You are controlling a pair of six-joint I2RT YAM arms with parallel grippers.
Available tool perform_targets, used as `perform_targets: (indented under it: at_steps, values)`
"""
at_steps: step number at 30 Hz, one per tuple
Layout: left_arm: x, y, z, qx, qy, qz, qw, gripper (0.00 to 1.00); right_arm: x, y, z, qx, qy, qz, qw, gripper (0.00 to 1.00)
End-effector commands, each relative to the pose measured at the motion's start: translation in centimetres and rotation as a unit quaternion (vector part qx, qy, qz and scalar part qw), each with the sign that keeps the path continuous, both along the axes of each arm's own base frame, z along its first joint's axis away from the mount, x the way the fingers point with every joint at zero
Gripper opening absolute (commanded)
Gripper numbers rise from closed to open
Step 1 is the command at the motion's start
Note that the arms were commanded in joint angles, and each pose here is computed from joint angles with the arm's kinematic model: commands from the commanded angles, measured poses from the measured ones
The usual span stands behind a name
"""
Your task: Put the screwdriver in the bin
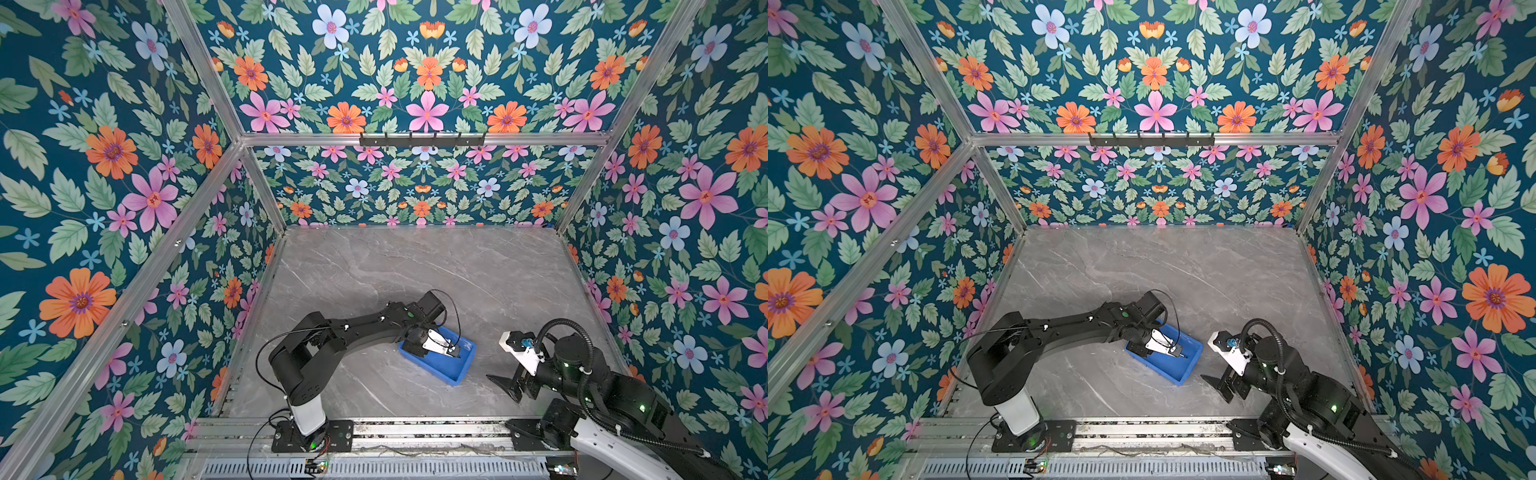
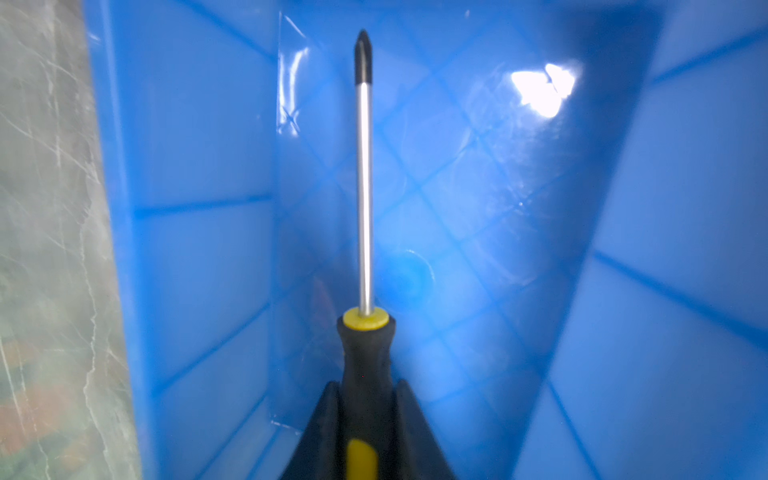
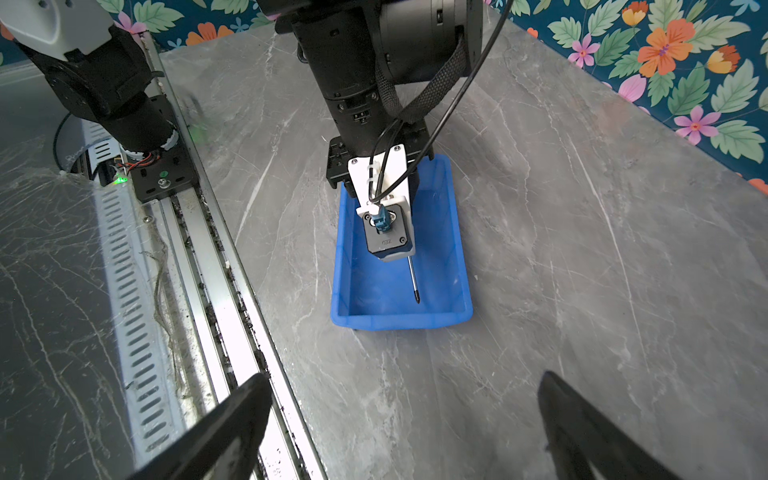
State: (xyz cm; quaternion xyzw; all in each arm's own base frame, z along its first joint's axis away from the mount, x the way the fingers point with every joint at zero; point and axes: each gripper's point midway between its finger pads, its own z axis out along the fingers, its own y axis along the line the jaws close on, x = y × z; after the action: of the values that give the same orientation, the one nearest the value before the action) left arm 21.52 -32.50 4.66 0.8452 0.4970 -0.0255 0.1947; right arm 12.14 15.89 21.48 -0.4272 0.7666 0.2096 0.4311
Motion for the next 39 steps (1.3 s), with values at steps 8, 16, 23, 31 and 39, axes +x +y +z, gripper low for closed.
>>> perform_targets:
  at_steps: [8, 16, 23, 31, 39]
  values:
    - [0.0, -0.6, 1.6, -0.028, 0.000, 0.020, 0.999, 0.71, 0.2, 0.2, 0.2, 0.001, -0.009, 0.003, 1.000, 0.99]
    - [0.3, -0.8, 4.2, -0.059, -0.017, 0.030, 0.998, 0.97, 0.4, 0.4, 0.2, 0.003, -0.007, 0.001, 1.000, 0.99]
    - [0.7, -0.6, 7.1, -0.106, -0.045, 0.053, 0.992, 1.00, 1.0, 0.7, 0.4, 0.009, -0.010, -0.008, 1.000, 0.99]
    - [3.0, -0.5, 10.9, -0.204, -0.058, 0.140, 0.967, 1.00, 2.6, 1.3, 0.7, 0.024, -0.024, -0.031, 0.999, 0.99]
    - [6.9, 2.2, 15.0, -0.348, -0.051, 0.275, 0.895, 1.00, 5.4, 1.8, 1.7, 0.050, -0.043, -0.078, 0.995, 0.99]
